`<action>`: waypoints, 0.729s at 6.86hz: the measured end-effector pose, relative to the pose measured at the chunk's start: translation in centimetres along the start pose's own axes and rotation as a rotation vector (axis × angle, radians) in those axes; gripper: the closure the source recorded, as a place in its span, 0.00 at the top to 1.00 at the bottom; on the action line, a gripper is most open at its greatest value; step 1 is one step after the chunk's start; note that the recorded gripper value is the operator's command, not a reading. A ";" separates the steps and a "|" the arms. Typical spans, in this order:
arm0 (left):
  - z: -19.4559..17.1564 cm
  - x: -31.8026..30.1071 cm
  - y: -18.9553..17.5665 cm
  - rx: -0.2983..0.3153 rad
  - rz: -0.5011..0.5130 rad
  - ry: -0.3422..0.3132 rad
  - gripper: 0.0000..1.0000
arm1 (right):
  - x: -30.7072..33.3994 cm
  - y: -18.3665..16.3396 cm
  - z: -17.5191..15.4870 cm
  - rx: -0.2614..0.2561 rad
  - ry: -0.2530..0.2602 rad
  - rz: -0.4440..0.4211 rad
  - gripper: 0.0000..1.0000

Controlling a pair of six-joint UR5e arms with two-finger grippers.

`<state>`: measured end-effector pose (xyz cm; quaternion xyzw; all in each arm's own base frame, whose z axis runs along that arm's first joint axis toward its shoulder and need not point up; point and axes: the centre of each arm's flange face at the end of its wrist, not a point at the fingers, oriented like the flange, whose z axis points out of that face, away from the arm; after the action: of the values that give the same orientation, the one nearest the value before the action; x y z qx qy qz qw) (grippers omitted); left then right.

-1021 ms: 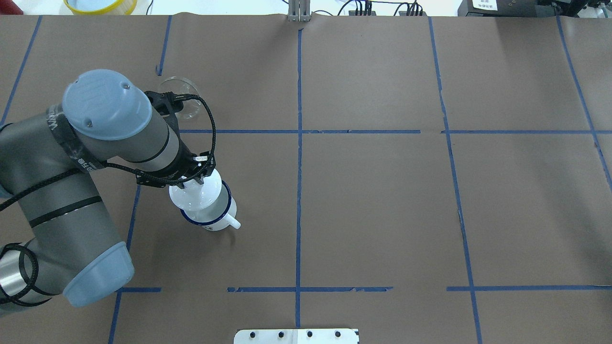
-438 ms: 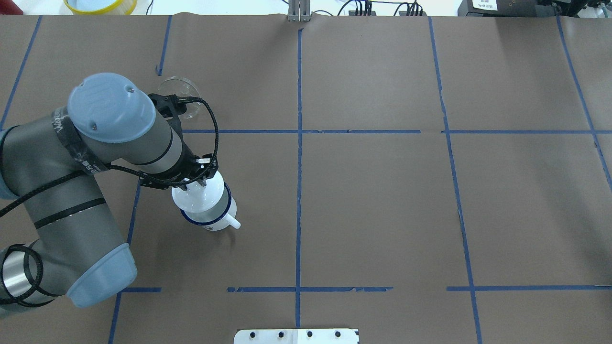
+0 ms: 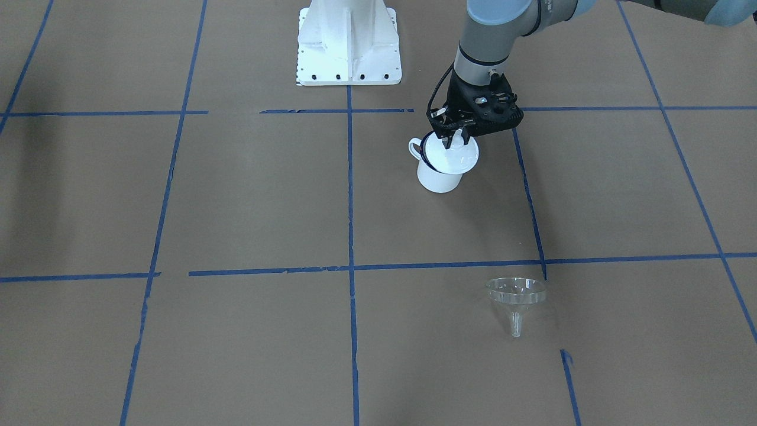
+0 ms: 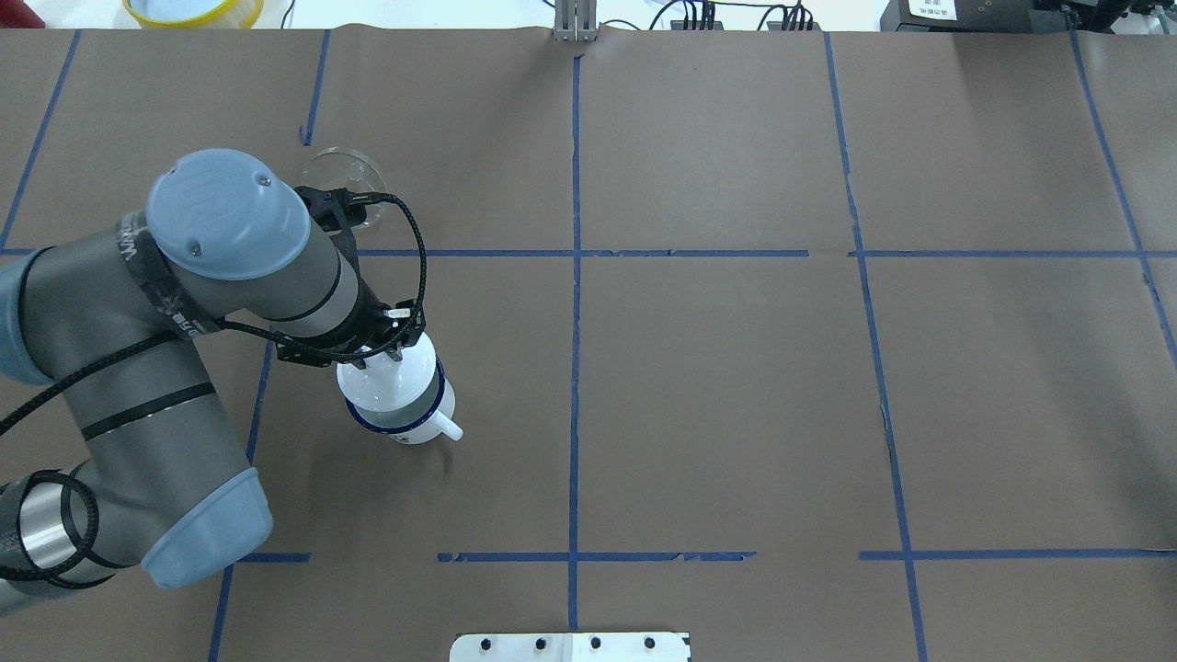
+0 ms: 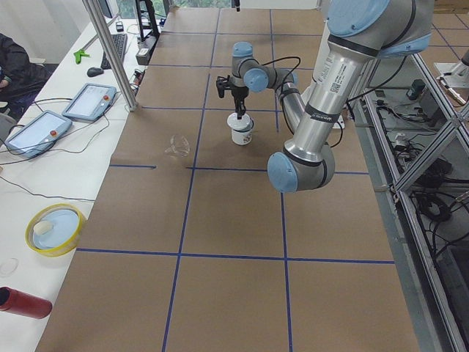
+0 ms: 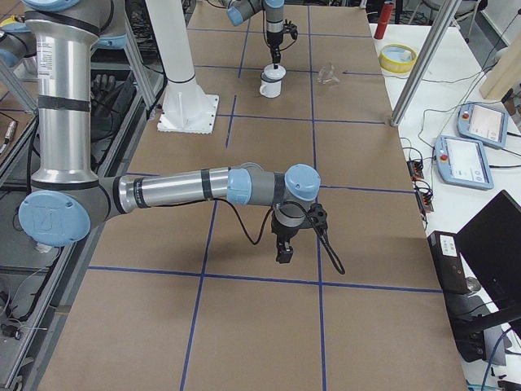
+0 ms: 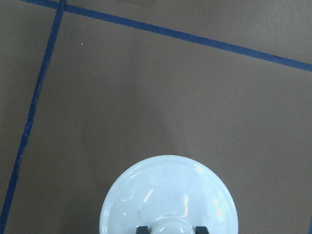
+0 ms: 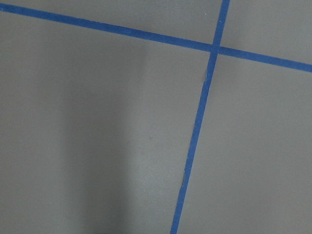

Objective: Remove funnel from cup
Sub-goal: 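Lower the lid onto the mug opening and open the left gripper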

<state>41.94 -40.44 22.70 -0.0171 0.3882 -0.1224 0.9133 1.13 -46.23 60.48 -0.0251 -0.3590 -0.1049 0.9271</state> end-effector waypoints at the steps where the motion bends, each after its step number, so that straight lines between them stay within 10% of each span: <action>1: 0.0 0.0 0.0 -0.001 0.002 0.001 0.00 | 0.0 0.0 0.0 0.000 0.000 0.000 1.00; 3: -0.1 -0.1 0.1 0.000 0.004 0.003 0.00 | 0.0 0.0 0.0 0.000 0.000 0.000 1.00; 4: -0.1 -0.1 0.1 0.000 0.004 0.003 0.20 | 0.0 0.0 0.0 0.000 0.000 0.000 1.00; 5: -0.1 -0.2 0.1 0.000 0.005 0.003 0.99 | 0.0 0.0 0.0 0.000 0.000 0.000 1.00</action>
<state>41.76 -40.32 22.71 -0.0159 0.3893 -0.1203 0.9131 1.13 -46.21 60.50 -0.0252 -0.3590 -0.1048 0.9271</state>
